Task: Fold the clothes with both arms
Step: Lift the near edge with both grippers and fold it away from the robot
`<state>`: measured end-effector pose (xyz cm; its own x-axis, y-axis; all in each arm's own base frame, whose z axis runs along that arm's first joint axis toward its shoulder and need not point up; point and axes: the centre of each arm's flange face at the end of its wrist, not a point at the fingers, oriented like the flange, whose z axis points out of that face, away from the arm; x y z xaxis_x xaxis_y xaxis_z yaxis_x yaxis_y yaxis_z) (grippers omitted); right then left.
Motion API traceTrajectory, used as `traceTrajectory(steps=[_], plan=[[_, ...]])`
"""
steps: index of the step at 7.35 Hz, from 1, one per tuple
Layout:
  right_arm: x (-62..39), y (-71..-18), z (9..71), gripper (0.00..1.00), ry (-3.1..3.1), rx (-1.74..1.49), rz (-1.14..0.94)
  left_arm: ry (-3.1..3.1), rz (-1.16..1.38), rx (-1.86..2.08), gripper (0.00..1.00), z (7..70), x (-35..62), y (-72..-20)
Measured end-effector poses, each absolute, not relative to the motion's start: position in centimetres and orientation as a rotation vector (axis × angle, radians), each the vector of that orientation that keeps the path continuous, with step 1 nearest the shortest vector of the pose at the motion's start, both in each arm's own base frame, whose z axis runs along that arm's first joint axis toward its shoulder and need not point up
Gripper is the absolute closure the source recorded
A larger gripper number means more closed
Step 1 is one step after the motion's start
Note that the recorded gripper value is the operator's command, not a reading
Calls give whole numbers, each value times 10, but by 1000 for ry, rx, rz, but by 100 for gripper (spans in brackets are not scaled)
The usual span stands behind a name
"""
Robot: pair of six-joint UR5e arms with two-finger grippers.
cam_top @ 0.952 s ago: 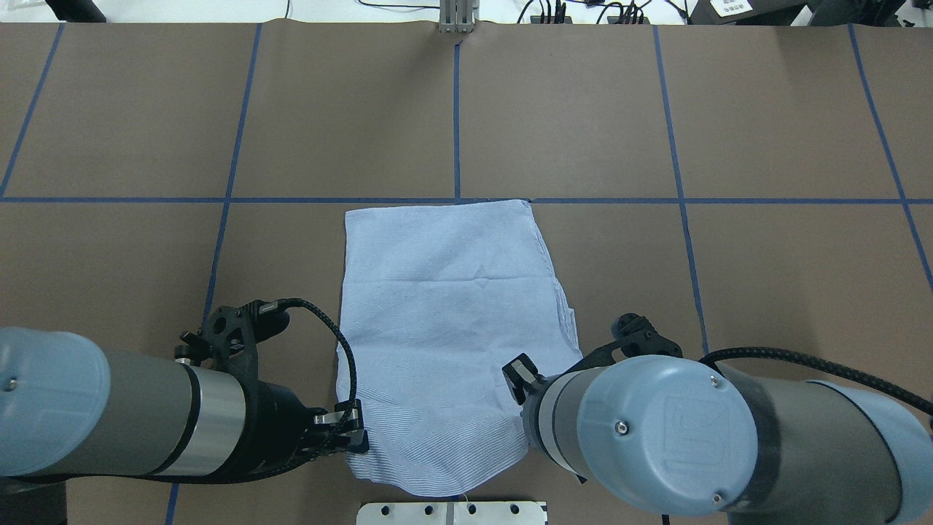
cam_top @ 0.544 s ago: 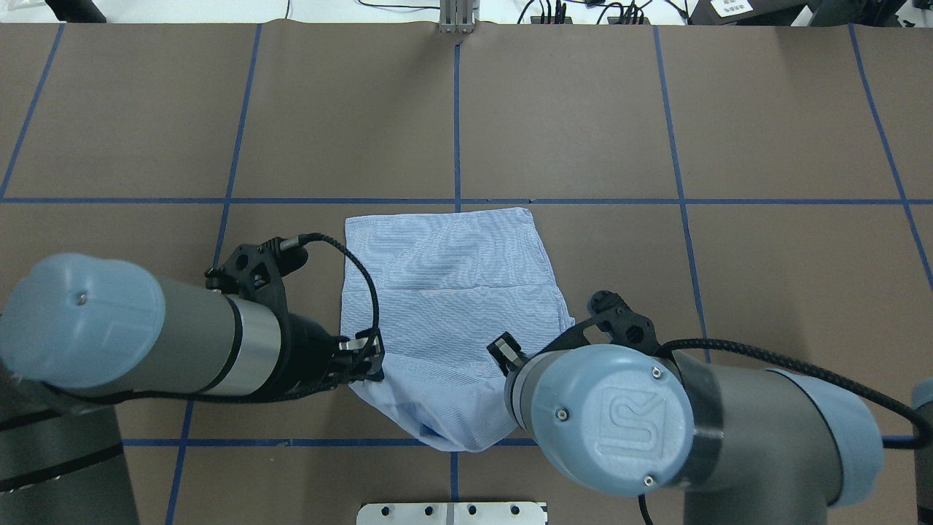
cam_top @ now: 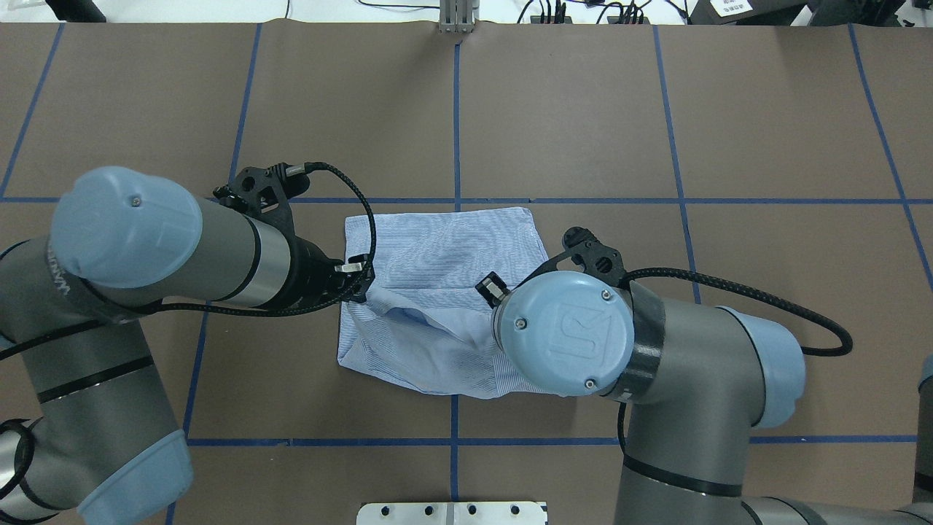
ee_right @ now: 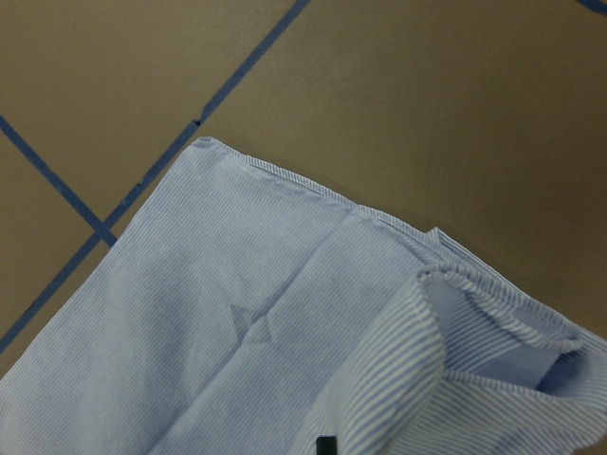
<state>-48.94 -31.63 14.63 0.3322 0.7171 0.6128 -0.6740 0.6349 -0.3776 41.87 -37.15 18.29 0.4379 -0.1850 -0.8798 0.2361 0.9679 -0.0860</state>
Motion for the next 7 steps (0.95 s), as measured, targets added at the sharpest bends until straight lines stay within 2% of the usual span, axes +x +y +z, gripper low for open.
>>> traceTrajectory(steps=[3,7], plan=[[-520,-373,169,100,-821,7,894,982,-267,103,100,210,452,-414],[-532,-451,189,100,-811,79,880,958,-285,134,100,204,479,-451]])
